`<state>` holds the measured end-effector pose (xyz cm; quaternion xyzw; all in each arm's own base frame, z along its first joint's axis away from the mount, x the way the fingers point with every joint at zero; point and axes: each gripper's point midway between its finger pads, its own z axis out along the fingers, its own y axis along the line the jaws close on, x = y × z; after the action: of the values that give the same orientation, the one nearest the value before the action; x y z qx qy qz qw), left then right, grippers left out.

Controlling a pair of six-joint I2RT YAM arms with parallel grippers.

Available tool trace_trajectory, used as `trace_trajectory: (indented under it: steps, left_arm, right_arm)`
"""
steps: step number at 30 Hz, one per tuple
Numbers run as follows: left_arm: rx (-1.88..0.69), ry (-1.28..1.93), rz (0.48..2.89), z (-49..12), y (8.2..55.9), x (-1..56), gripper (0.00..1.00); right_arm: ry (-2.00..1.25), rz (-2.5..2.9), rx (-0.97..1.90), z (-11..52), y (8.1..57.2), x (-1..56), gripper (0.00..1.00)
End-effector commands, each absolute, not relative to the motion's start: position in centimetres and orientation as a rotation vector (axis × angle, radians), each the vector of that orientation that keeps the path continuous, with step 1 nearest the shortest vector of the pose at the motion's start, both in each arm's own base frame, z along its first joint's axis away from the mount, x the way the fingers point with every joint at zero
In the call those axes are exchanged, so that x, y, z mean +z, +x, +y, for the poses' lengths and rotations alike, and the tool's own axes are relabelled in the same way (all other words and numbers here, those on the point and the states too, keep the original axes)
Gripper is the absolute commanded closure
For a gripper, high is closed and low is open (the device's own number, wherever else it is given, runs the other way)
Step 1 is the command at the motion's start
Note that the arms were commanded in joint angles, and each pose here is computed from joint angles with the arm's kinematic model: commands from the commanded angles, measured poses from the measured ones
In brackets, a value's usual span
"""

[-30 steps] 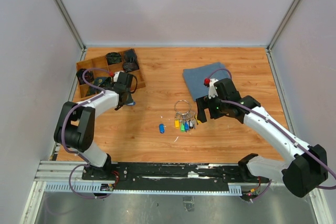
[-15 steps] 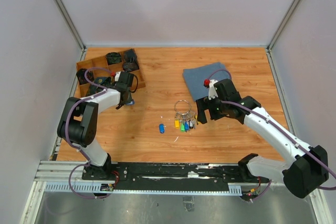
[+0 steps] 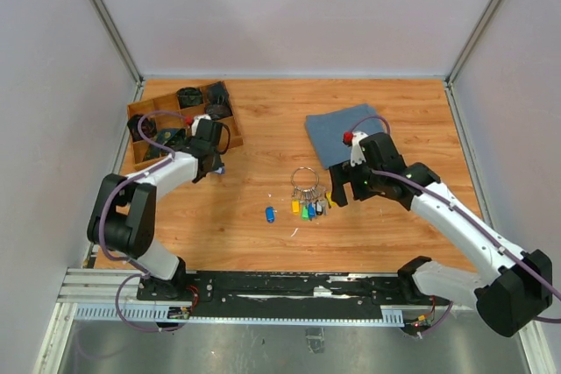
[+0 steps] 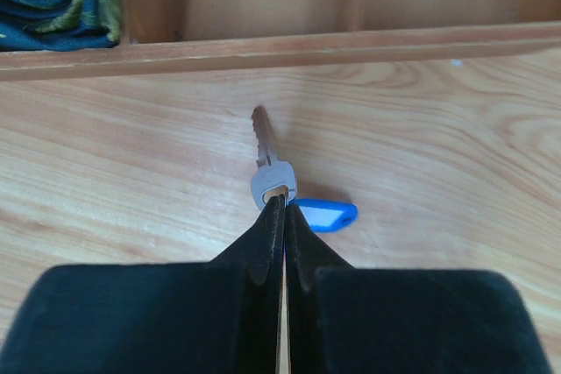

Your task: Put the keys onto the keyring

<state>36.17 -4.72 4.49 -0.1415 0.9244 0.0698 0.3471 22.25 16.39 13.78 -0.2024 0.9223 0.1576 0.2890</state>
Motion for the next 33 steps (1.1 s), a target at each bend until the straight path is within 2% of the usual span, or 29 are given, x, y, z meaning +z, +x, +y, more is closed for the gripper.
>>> trace_trajectory:
  steps: [1, 6, 10, 15, 20, 27, 33]
  left_arm:
    - [0.031, -0.267, 2.318, -8.6, 36.3, 7.8, 0.99]
    - [-0.175, -0.095, 2.299, -16.1, 33.8, 9.8, 0.99]
    - [-0.448, 0.085, 2.263, -24.5, 30.8, 12.1, 1.00]
    - [-0.728, 0.402, 2.197, -36.2, 25.3, 15.0, 0.99]
    - [-0.895, 0.696, 2.165, -44.1, 20.4, 14.4, 1.00]
    - [-0.849, 0.750, 2.245, -46.8, 20.4, 9.1, 0.92]
    - [-0.801, 0.761, 2.228, -46.7, 21.2, 9.1, 0.68]
  right_arm:
    - [-0.493, 2.422, 0.316, 14.8, 22.5, 14.8, 0.05]
    - [-0.317, 2.314, 0.190, 12.2, 23.4, 17.4, 0.04]
    - [-0.126, 2.183, 0.086, 8.9, 23.5, 20.5, 0.03]
    - [0.039, 2.007, 0.065, 6.0, 22.7, 23.5, 0.01]
    - [0.098, 1.968, 0.020, 4.4, 22.1, 24.0, 0.01]
    - [0.088, 2.024, -0.003, 4.5, 21.9, 22.5, 0.00]
    - [0.032, 2.061, 0.008, 5.5, 22.4, 21.4, 0.00]
